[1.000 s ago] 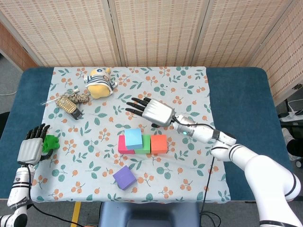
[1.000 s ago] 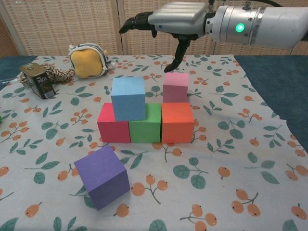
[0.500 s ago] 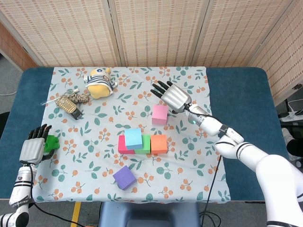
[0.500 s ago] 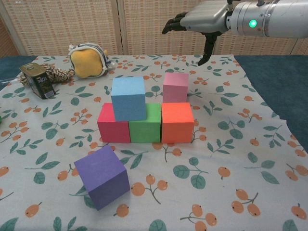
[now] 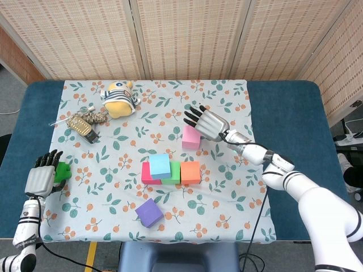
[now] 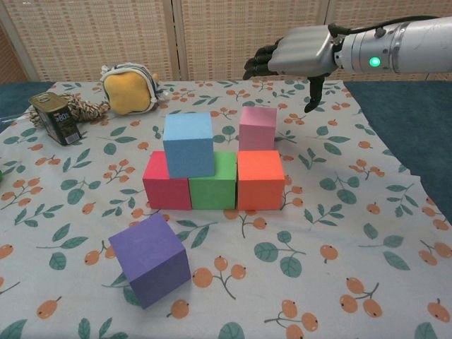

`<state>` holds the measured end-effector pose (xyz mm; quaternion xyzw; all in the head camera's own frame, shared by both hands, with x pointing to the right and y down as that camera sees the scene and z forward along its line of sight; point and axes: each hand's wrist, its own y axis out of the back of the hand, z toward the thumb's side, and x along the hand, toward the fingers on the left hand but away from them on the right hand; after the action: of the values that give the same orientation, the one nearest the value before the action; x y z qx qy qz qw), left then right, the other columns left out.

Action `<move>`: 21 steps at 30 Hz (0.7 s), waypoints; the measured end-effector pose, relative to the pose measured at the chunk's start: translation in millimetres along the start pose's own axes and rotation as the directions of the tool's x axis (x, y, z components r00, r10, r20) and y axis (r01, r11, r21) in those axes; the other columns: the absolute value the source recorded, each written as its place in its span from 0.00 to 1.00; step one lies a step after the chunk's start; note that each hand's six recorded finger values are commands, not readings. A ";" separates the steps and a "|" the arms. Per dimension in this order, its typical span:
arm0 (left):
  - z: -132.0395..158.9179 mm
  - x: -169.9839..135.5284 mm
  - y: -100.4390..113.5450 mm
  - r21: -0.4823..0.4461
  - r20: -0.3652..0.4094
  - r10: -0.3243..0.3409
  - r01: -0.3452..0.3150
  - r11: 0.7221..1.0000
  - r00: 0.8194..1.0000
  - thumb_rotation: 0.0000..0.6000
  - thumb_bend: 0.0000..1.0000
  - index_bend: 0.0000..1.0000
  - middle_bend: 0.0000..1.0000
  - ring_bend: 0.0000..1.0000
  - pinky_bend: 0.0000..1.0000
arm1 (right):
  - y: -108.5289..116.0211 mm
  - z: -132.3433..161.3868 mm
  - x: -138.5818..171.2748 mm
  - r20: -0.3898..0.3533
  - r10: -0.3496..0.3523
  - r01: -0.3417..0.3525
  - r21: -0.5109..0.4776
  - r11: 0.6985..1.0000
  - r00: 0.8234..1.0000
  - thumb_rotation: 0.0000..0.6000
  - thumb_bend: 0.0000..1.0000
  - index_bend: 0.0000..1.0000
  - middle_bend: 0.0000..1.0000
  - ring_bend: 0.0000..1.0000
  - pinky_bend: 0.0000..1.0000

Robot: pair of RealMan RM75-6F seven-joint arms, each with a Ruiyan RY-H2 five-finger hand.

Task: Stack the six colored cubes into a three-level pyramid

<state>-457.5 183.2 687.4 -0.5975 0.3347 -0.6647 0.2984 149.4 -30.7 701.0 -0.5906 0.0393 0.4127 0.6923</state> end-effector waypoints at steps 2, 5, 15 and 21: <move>-0.2 1.1 -1.4 0.002 -0.003 -0.005 0.005 1.000 1.000 1.00 0.35 0.00 0.00 0.00 0.11 | -3.6 4.1 -3.2 -0.017 0.002 -0.002 0.023 1.000 1.000 0.93 0.00 0.00 0.00 0.00 0.21; -0.5 3.3 -3.1 0.005 -0.007 -0.012 0.012 1.000 1.000 1.00 0.35 0.00 0.00 0.00 0.11 | -6.7 13.1 -10.0 -0.040 0.004 -0.002 0.035 0.999 0.999 0.93 0.00 0.00 0.00 0.00 0.22; -5.1 6.1 -2.9 0.002 -0.023 -0.013 0.013 1.000 1.000 1.00 0.35 0.00 0.00 0.00 0.11 | -13.6 39.6 -30.7 -0.071 0.020 -0.017 0.036 0.999 0.997 0.95 0.00 0.00 0.00 0.00 0.22; -6.4 6.9 -3.2 0.003 -0.028 -0.015 0.015 1.000 1.000 1.00 0.35 0.00 0.00 0.00 0.11 | -15.6 46.9 -39.3 -0.071 0.035 -0.032 0.036 0.999 0.997 1.00 0.09 0.02 0.00 0.00 0.23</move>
<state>-464.7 180.1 693.7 -0.5902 0.3332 -0.6757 0.2899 113.0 -10.8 748.6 -0.5921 0.0813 0.4021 0.6937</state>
